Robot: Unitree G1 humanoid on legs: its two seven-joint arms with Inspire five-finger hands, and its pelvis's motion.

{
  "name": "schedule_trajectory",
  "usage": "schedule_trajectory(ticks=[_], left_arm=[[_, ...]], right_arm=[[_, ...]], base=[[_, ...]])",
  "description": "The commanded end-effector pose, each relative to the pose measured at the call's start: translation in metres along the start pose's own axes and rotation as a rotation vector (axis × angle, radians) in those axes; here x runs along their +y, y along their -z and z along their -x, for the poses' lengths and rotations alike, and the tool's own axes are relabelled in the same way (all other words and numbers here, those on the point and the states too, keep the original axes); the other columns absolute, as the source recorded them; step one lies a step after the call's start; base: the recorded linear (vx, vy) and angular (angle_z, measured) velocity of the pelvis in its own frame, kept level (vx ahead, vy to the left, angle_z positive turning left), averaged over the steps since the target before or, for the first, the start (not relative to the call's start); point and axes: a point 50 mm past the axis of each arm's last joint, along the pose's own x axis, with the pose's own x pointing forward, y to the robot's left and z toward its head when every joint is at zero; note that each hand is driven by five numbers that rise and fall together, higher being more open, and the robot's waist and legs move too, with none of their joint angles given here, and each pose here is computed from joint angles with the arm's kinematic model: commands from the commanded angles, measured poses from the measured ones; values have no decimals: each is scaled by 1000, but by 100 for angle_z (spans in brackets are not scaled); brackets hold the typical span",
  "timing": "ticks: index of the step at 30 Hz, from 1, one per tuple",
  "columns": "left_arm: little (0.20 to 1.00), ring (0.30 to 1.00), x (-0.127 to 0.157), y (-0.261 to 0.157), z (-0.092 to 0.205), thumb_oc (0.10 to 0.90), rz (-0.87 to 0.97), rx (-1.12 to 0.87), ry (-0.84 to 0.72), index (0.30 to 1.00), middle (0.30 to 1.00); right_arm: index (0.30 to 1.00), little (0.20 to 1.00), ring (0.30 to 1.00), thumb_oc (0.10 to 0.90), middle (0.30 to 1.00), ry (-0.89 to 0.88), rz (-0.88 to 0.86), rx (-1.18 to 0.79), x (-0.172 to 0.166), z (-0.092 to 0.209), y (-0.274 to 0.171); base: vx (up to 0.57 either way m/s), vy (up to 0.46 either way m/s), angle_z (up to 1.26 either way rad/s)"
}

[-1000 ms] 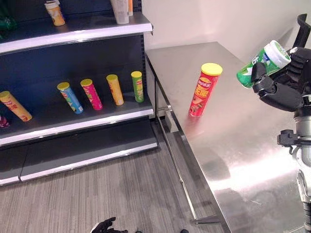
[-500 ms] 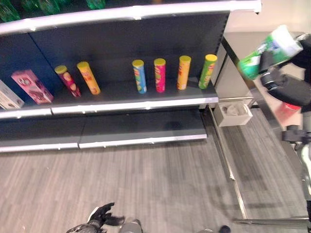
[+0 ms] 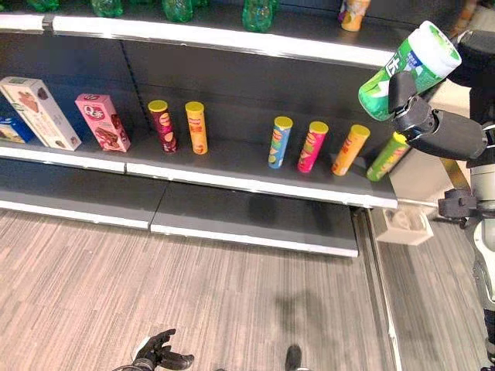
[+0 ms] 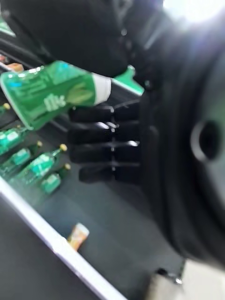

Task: Put the goods on the table back onto the shelves and tidy them up.

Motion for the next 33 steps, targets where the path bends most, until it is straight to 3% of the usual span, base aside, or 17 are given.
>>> schedule_trajectory(ticks=[1,15,24,33], left_arm=[[900,900,6,-10,-1,800,-62,-38,16,900,900],[900,900,2,-9,1,800,53,-45,8,900,900],[900,900,-2,2,0,800,-5,5,22,900,900],[900,900,29,-3,1,800,-42,6,-70,900,900]], right_arm=[[300,300,300,400,300,101,64,-162,-32,-16,-30],[300,300,300,400,300,139,18,-177,-34,-21,-31],[300,300,300,400,300,154,48,-198,-34,-23,-35],[300,300,300,400,300,226,85,-306,-33,-33,-55]], base=[[206,-282,20],[46,-118,16],[194,204,-7],[153,283,-35]])
